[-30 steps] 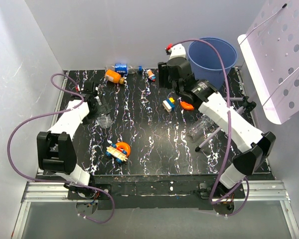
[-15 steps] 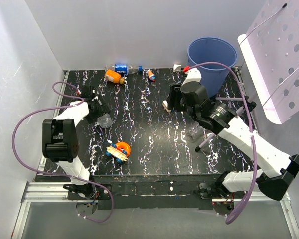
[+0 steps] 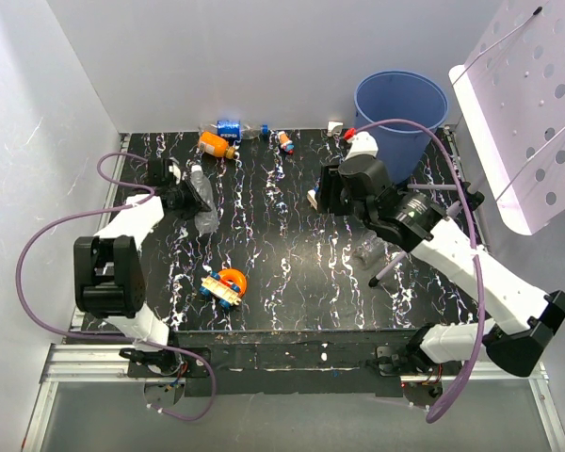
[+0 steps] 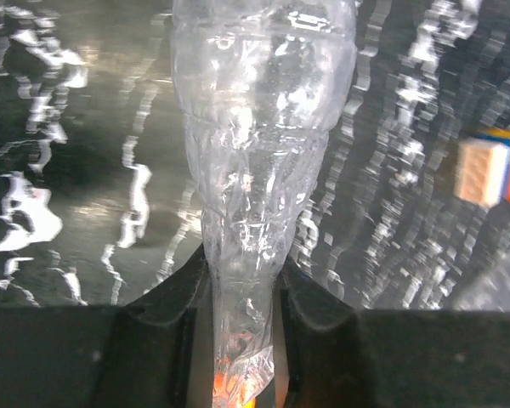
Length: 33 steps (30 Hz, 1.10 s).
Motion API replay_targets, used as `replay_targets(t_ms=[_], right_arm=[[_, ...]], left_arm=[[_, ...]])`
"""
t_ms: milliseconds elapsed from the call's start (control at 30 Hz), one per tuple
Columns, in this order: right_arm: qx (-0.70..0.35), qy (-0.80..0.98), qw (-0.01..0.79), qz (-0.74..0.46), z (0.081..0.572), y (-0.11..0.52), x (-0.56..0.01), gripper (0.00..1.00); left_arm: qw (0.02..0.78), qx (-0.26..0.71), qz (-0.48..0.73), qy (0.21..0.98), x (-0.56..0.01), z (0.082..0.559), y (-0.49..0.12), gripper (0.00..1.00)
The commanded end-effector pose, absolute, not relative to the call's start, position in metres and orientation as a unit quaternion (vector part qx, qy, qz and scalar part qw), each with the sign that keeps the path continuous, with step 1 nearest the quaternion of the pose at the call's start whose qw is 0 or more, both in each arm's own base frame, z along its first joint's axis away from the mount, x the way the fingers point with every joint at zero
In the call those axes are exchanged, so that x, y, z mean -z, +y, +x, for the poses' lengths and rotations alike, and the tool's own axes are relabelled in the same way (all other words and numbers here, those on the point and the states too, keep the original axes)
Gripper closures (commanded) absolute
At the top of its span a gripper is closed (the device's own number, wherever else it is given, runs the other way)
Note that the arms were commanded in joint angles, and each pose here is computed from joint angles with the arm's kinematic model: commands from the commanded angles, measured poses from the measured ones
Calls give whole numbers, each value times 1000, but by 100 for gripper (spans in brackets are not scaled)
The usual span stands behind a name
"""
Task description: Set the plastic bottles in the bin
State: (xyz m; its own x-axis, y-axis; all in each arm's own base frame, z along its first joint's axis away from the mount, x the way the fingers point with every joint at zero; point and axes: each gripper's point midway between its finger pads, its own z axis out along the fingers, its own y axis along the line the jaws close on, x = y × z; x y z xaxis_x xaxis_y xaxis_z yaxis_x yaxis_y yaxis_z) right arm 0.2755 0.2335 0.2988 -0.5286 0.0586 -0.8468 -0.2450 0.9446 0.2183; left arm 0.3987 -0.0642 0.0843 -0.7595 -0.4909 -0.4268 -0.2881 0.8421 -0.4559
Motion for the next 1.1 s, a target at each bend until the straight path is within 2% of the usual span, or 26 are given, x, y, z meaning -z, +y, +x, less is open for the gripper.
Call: replay_targets(t_ms=[0,133,333,433,533,667,967,1067], right_arm=[[-211,837,499,-76,277,256,-340,37],[-251,827,495,-85,279,274,-362,37],[-369,804,462,-61,293,303,-391,37],[-395,790,467,-47,311,309,-398,37],[-427,796,428,-35,322,318,-396,37],[-456,787,414,-30,331,331,-400,37],[-471,802,366,-11,354,358,-374,35],[-468,804,366,0,361,358,-371,38]], left_arm=[[311,317,-115,888,-163,381,-107,100],[312,421,-20,851,-217,346,-152,100],[335,486,97,802,-276,302,-206,99],[323,503,117,793,-287,291,-221,100],[324,512,131,785,-297,283,-231,100],[330,520,142,775,-308,273,-238,100],[332,527,150,768,-316,262,-240,100],[334,528,153,766,-318,258,-239,100]])
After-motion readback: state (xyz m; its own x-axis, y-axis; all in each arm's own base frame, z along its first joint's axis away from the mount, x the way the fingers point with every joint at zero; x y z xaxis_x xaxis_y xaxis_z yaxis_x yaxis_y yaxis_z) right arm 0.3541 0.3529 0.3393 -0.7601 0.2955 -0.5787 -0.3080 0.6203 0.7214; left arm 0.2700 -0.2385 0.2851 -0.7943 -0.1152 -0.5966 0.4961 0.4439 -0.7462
